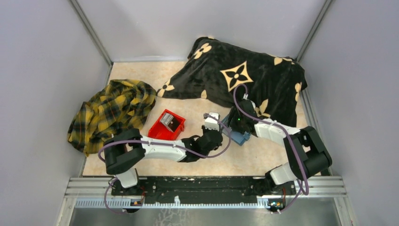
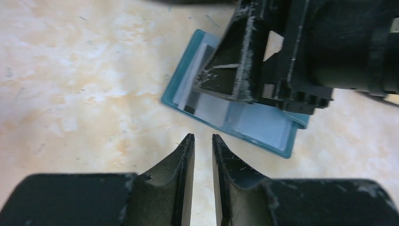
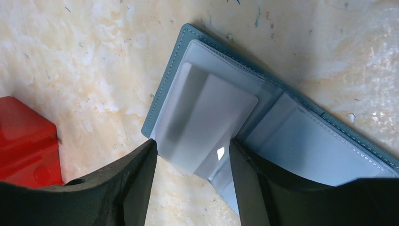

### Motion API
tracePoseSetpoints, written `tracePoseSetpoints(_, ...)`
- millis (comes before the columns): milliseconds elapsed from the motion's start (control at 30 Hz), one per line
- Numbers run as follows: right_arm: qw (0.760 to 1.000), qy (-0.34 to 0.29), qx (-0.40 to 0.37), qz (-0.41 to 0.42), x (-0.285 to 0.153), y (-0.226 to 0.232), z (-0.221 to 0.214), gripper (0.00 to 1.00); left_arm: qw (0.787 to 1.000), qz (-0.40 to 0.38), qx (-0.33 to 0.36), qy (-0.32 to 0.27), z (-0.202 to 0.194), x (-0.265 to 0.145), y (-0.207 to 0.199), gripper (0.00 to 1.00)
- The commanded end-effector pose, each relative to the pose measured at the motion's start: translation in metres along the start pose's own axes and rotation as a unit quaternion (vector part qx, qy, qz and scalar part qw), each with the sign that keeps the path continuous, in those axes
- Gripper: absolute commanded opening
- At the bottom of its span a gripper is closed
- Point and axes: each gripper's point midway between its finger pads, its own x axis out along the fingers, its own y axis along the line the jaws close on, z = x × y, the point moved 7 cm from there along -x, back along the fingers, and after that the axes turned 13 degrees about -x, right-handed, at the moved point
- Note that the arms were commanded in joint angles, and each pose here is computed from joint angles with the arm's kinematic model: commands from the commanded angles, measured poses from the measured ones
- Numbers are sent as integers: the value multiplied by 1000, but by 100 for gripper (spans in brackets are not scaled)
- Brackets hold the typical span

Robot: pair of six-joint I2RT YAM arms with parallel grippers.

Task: Put the credit cards into the card holder
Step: Insert the credit card into the card holder.

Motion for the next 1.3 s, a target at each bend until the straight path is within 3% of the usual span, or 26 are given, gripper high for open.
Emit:
tracePoseSetpoints(0,1000,16,-1,-2,5,7,3,59,998,49,31,-23,9,9,25,28)
tracePoseSetpoints(333,999,34,-2,-19,13,12,3,60,998,64,-18,1,34,45,74,31)
tracePoseSetpoints(633,998,43,-15,-39,13,17,9,64,998,4,-29,55,31,80,69,35)
tracePoseSetpoints(967,994,65,-28,-87,19,11,9,66,991,-69,-47,107,10,76,64,35)
tracePoseSetpoints(1267,989,88,-21,-117,29,2,-1,66,988,-54,-66,130,-10,60,84,34)
